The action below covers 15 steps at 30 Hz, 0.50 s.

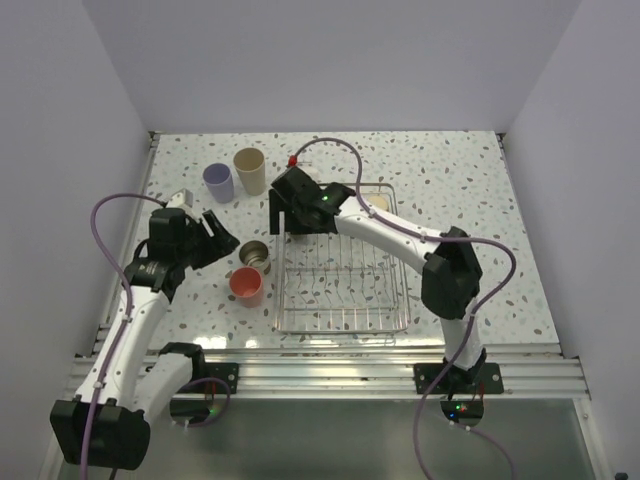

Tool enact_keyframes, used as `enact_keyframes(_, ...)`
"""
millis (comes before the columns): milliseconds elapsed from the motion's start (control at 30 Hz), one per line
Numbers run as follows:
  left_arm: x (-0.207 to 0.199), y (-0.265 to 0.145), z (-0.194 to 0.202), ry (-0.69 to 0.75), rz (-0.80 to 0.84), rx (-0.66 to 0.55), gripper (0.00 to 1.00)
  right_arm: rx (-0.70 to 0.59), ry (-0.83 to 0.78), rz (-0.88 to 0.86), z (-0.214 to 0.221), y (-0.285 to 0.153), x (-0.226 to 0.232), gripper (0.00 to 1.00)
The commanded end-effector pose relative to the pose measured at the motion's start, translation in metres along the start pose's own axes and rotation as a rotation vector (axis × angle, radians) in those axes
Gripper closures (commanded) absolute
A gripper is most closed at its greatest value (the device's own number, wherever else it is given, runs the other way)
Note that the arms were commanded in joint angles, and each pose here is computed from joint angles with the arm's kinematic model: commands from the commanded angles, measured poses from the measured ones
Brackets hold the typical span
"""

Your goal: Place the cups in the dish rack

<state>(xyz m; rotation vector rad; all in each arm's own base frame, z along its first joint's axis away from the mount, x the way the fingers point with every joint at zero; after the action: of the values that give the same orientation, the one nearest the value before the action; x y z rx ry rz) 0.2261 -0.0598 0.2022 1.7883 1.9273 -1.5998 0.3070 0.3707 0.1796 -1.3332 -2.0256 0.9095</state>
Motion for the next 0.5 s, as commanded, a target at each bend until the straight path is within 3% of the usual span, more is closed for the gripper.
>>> enact_keyframes(0, 0.012, 0.013, 0.009, 0.06, -0.029, 0.053, 0.32, -0.126, 0.001, -0.055, -0.02, -0.051, 0.006, 0.11)
enact_keyframes(233, 0.021, 0.031, 0.017, 0.073, -0.029, 0.09, 0.34, -0.192, 0.033, -0.086, -0.012, -0.102, -0.011, 0.08)
enact_keyframes(467, 0.031, 0.048, 0.023, 0.081, -0.055, 0.126, 0.37, -0.197, 0.059, -0.066, 0.013, -0.126, -0.036, 0.06)
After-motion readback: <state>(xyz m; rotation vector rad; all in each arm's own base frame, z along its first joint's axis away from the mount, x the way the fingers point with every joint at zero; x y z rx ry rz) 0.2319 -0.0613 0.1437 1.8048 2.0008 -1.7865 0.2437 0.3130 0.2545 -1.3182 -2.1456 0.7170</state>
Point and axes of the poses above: each gripper's point midway between its finger pads, its own y axis out along the fingers, its own x axis along the line the jaws close on, z = x × y, the point moved 5 cm from there along -y, back along the fingers, and after that the axes turned 15 degrees about -y, right-handed, at the moved point
